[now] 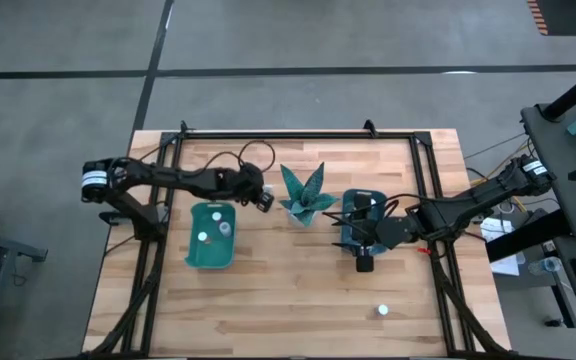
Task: Pick and place medicine bottles into bin by pill shape (circle, oval)
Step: Put the blue tablet bottle into the blue bin
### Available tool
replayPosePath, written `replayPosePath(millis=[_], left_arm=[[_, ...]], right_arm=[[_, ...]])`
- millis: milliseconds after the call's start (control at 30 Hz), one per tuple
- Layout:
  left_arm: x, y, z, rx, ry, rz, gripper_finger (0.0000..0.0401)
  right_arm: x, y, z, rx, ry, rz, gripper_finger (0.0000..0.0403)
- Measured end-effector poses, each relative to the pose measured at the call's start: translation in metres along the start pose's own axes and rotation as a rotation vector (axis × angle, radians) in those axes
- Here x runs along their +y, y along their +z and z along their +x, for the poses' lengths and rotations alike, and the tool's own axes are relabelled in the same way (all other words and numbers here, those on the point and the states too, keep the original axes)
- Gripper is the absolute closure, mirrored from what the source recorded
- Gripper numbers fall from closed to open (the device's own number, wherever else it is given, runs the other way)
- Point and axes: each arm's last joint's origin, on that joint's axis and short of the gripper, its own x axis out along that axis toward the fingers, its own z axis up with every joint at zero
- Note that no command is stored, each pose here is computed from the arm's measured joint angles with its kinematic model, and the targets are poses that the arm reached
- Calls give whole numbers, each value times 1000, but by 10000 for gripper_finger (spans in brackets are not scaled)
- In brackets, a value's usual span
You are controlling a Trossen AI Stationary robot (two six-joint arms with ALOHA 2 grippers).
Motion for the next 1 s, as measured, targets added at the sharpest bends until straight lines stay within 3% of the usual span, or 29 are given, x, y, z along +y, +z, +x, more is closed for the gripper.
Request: replayPosePath(millis=[200, 400, 800, 1000], left_arm=[[-13, -9, -1, -11, -22, -123, 390], [-17, -4, 3, -77, -51, -148, 385], [-15, -12, 24, -80, 56, -126, 255], [-16, -17, 38, -78, 66, -115, 221]], right_arm=[[0, 1, 0, -10, 0, -6, 184], [0, 1, 0, -12, 1, -6, 184], [0, 1, 0, -10, 0, -10, 184], [0, 1, 0, -11, 0, -9, 184]])
